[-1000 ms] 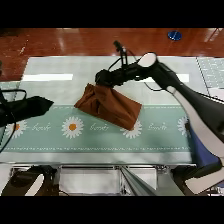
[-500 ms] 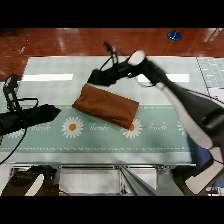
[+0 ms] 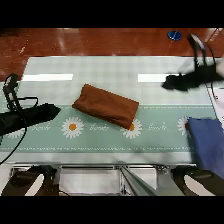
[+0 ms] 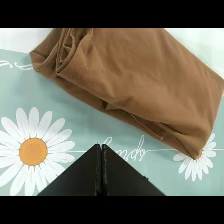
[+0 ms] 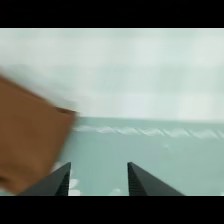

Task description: Fold the shirts.

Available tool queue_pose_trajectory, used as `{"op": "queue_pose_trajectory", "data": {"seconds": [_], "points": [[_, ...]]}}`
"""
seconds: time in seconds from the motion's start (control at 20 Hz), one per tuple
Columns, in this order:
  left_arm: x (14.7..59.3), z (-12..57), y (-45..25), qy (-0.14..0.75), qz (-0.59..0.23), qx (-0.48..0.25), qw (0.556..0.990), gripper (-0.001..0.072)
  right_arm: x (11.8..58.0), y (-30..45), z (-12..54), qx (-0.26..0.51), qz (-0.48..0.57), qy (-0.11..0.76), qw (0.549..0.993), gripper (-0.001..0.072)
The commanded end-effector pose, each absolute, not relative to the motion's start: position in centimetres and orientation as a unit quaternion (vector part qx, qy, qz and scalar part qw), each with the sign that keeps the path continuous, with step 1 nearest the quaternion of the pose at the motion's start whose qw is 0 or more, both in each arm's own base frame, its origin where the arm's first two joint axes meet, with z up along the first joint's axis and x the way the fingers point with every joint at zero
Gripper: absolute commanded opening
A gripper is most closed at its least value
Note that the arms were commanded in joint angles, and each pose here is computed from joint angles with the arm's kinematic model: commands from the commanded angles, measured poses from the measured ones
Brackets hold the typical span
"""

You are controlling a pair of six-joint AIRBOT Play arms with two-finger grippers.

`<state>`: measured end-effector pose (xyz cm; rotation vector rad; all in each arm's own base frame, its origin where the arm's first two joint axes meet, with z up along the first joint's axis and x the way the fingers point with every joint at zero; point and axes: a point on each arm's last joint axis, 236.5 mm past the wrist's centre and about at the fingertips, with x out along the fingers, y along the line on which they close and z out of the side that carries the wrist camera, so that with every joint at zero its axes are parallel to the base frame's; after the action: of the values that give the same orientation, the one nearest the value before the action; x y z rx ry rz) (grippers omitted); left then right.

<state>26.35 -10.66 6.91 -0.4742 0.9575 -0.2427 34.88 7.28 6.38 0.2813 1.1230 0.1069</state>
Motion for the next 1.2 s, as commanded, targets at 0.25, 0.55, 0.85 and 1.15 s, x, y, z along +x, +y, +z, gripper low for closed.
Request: {"op": "queue_pose_trajectory", "data": {"seconds": [0.25, 0.55, 0.85, 1.15], "points": [[26.1, 7.0, -11.3, 0.458, -0.125, -0.229, 0.850, 0.0022, 28.4, 15.2, -6.9, 0.412, 0.086, 0.560, 0.714, 0.0417], [26.1, 7.0, -11.3, 0.458, -0.125, -0.229, 0.850, 0.0023, 30.8, 22.0, -10.0, 0.418, 0.154, 0.608, 0.657, 0.0417], [26.1, 7.0, -11.3, 0.459, -0.125, -0.229, 0.849, 0.0022, 33.3, 28.8, -8.1, 0.372, 0.265, 0.614, 0.643, 0.0023], [26.1, 7.0, -11.3, 0.459, -0.125, -0.229, 0.849, 0.0022, 39.9, 27.6, 1.5, 0.212, 0.312, 0.559, 0.739, 0.0020]]}}
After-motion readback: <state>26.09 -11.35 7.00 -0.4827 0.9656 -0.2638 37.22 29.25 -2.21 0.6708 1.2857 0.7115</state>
